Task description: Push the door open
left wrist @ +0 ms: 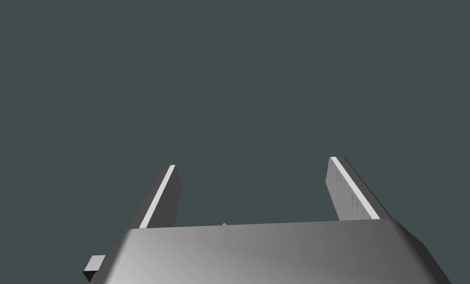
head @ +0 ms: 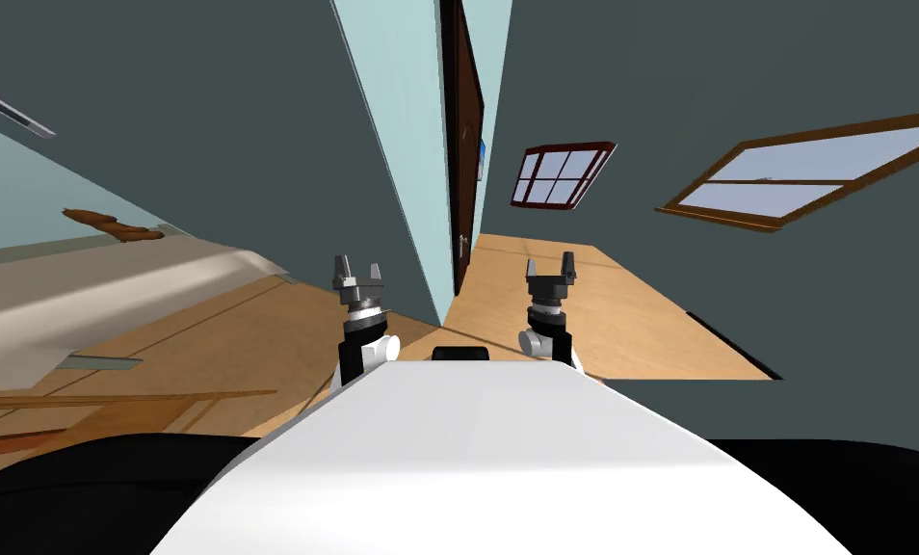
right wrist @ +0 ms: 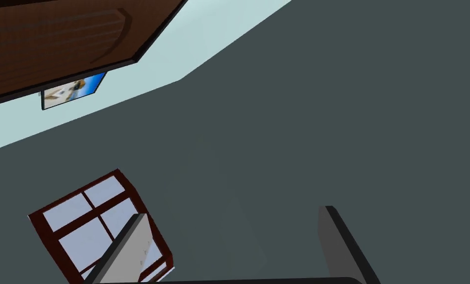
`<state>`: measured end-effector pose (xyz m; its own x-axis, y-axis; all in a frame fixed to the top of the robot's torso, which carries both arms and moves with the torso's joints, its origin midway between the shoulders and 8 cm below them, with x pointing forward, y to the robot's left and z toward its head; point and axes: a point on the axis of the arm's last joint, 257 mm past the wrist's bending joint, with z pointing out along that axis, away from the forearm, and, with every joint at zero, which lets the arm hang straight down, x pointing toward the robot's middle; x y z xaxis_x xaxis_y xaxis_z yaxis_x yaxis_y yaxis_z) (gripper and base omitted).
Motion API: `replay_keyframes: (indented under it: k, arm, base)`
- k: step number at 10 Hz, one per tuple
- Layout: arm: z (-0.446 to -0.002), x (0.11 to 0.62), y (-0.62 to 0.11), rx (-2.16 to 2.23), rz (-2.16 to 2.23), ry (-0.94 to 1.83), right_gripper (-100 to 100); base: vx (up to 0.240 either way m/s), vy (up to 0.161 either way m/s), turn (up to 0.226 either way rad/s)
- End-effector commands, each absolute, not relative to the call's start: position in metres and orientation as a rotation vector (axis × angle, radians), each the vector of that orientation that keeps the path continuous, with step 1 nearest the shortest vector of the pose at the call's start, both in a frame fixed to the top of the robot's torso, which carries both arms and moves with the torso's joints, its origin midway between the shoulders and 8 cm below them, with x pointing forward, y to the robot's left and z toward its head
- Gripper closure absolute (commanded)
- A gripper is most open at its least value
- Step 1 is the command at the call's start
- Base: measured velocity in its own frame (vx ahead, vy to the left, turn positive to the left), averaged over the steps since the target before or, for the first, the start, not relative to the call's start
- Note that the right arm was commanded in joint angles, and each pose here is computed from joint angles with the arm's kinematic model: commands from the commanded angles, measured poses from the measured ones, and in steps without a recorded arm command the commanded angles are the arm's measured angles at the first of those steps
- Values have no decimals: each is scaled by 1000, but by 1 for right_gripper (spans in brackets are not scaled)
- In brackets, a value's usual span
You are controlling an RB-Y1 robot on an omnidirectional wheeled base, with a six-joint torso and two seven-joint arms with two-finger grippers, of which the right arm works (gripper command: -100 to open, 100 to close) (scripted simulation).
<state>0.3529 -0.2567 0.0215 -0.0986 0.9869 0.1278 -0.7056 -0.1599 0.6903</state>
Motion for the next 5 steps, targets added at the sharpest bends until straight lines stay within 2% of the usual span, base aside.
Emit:
replay_keyframes:
  k: [1, 4, 5]
  arm:
    - [11, 362, -253, 725, 1667, 549, -100]
    - [-9, 378, -248, 808, 1746, 544, -100]
    - [-15, 383, -246, 834, 1769, 542, -100]
  base:
    - [103, -231, 249]
    - [126, -220, 253]
    - [129, -276, 246]
